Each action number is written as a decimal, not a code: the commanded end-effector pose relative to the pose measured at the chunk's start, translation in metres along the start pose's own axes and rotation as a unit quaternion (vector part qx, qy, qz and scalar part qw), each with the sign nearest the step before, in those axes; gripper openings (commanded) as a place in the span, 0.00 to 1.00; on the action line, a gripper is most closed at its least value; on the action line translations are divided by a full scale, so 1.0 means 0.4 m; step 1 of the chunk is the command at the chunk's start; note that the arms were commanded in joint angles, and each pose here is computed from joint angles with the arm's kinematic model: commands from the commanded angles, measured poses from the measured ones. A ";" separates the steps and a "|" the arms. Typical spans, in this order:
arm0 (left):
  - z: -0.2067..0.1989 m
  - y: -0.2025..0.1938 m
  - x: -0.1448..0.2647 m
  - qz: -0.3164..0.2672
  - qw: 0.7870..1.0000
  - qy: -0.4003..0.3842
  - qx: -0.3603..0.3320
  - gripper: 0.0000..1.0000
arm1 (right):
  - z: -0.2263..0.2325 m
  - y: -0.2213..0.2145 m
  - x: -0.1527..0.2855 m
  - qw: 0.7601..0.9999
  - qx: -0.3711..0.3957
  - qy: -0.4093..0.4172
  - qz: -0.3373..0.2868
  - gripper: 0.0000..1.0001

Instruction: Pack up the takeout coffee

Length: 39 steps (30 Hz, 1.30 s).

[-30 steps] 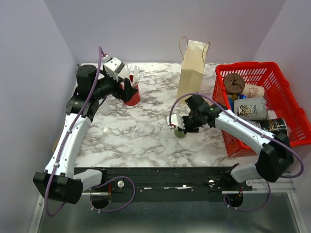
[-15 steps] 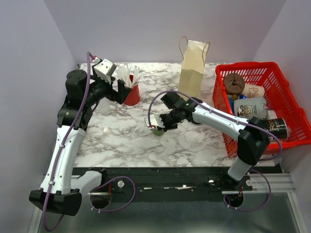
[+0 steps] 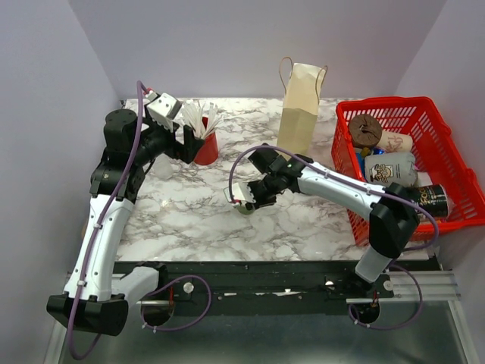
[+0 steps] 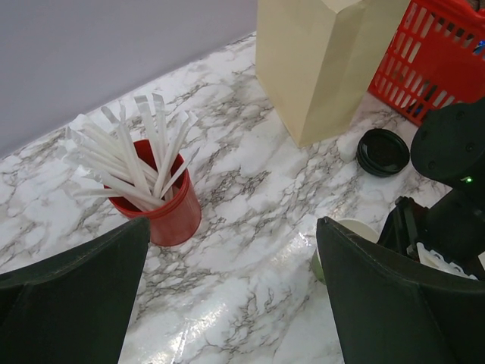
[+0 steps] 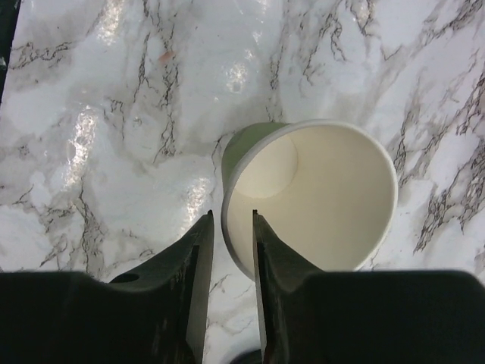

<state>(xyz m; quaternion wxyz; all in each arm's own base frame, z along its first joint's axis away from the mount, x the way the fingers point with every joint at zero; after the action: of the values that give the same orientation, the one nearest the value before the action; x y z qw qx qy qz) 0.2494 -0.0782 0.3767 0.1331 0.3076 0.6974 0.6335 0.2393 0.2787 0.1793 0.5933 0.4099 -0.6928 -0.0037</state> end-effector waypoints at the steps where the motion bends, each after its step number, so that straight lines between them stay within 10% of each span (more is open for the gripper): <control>1: 0.000 0.008 -0.007 -0.002 1.000 -0.010 0.009 0.99 | 0.014 0.004 0.037 1.000 0.012 -0.018 0.022 0.38; 9: 0.010 -0.013 -0.051 -0.004 0.998 -0.033 0.049 0.99 | 0.039 -0.084 0.185 0.980 -0.174 -0.092 0.028 0.44; 19: 0.032 -0.028 -0.098 0.026 0.996 -0.049 0.066 0.97 | 0.104 -0.299 0.168 0.877 -0.455 -0.127 0.090 0.41; 39: 0.050 -0.039 -0.114 0.049 0.996 -0.038 0.060 0.97 | 0.024 -0.408 0.129 0.844 -0.488 -0.166 0.145 0.36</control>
<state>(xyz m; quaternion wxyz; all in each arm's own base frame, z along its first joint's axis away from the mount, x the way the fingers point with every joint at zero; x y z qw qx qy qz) 0.2930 -0.0905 0.3392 0.0992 0.3753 0.7180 0.5778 0.3137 0.1342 0.1392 0.6006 -0.0349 -0.7328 -0.3179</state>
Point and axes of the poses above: each gripper's point midway between its finger pads, its own x axis back along the fingers, its own z axis along the line the jaws close on, y = z × x, the point moved 8 cm from there along x, back along the fingers, and after that the axes turned 8 degrees about x, right-handed, at the moved point
